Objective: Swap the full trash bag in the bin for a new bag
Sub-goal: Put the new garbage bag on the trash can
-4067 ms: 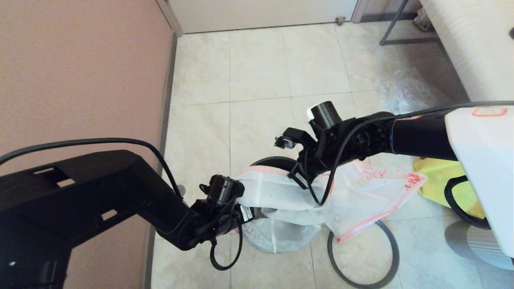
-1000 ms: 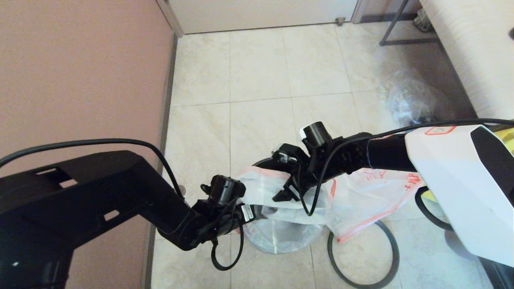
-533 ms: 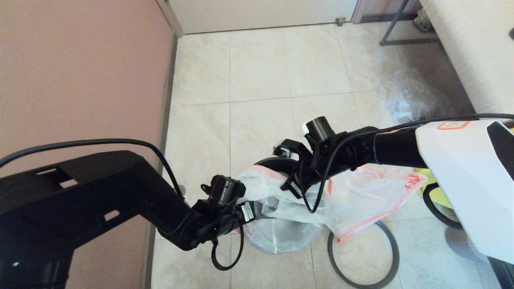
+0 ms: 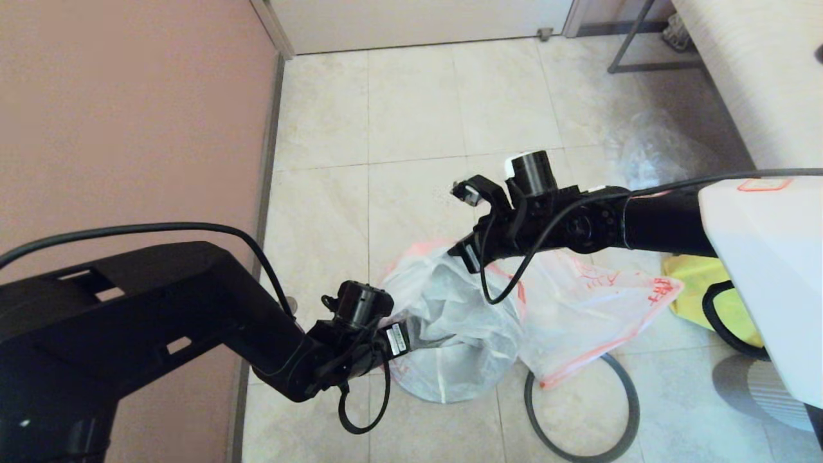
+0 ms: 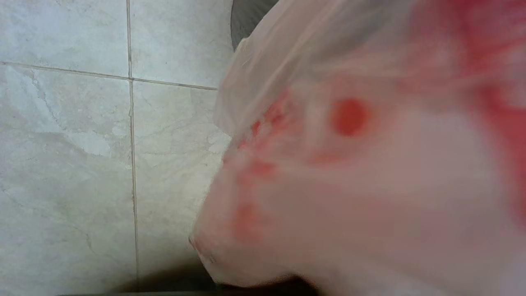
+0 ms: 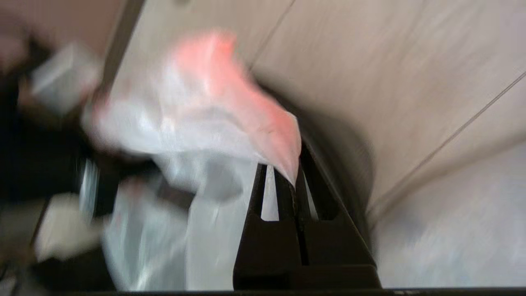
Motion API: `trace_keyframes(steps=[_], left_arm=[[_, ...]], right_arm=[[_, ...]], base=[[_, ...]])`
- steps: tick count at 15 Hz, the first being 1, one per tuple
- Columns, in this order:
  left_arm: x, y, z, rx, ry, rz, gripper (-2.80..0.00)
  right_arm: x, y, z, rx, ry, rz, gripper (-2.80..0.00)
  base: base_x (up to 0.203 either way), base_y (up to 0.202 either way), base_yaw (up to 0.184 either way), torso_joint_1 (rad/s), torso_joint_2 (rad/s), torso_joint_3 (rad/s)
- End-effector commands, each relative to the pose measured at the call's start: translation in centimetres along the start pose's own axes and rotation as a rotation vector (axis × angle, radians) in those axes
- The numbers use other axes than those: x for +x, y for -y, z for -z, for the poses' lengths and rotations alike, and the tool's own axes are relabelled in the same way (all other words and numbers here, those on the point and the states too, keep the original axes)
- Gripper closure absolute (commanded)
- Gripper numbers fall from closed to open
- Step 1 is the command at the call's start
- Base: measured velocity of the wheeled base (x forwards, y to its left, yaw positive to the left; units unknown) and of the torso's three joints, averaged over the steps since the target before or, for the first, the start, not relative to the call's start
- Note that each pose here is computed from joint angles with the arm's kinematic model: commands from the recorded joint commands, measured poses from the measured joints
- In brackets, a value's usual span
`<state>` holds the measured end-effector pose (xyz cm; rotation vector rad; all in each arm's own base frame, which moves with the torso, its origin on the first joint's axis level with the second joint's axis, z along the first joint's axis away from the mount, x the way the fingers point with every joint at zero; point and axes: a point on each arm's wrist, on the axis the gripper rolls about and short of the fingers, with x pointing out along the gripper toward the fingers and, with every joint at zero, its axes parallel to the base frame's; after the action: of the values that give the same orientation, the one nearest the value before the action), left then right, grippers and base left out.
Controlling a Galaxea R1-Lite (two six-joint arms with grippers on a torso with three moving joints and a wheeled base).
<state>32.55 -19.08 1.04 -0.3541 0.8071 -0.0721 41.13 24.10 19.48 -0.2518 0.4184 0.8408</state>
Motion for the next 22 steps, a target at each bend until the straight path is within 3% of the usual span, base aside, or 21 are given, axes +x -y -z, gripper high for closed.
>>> trace_keyframes(steps=[1,7,10,13,14,15,19,22], left_arm=[[-0.1,0.1,0.1,-0.001,0.001,0.003,0.00],[-0.9,0.1,-0.2,0.001,0.009,0.010,0.00],[-1.6,0.0,0.1,0.046,0.048,0.046,0.00],[-2.0,0.0,0.0,0.060,0.067,0.060,0.00],[-2.0,0.0,0.0,0.060,0.069,0.062,0.00],[-2.1,0.0,-0.1,0.059,0.070,0.063,0.00],[-2.5,0.2,-0.4,0.052,0.086,0.073,0.00],[-2.8,0.2,-0.9,0.031,0.110,0.086,0.00]], right_arm=[[0.9,0.4,0.0,-0.006,0.054,0.016,0.00],[1.5,3.3,1.2,0.011,0.082,0.091,0.00],[1.1,4.8,2.1,0.040,0.038,0.117,0.00],[1.0,4.7,3.0,0.057,-0.045,0.103,0.00],[1.3,4.7,3.5,0.049,-0.071,0.098,-0.23],[1.3,4.7,3.7,0.044,-0.087,0.104,-2.80],[0.0,3.3,3.3,0.061,-0.184,0.079,-2.80],[-1.7,2.3,4.5,0.066,-0.389,0.027,-2.80]], base=[[0.000,0.000,0.000,0.000,0.00,0.000],[0.000,0.000,0.000,0.000,0.00,0.000],[0.000,0.000,0.000,0.000,0.00,0.000],[0.000,0.000,0.000,0.000,0.00,0.000],[0.000,0.000,0.000,0.000,0.00,0.000],[0.000,0.000,0.000,0.000,0.00,0.000],[0.000,0.000,0.000,0.000,0.00,0.000],[0.000,0.000,0.000,0.000,0.00,0.000]])
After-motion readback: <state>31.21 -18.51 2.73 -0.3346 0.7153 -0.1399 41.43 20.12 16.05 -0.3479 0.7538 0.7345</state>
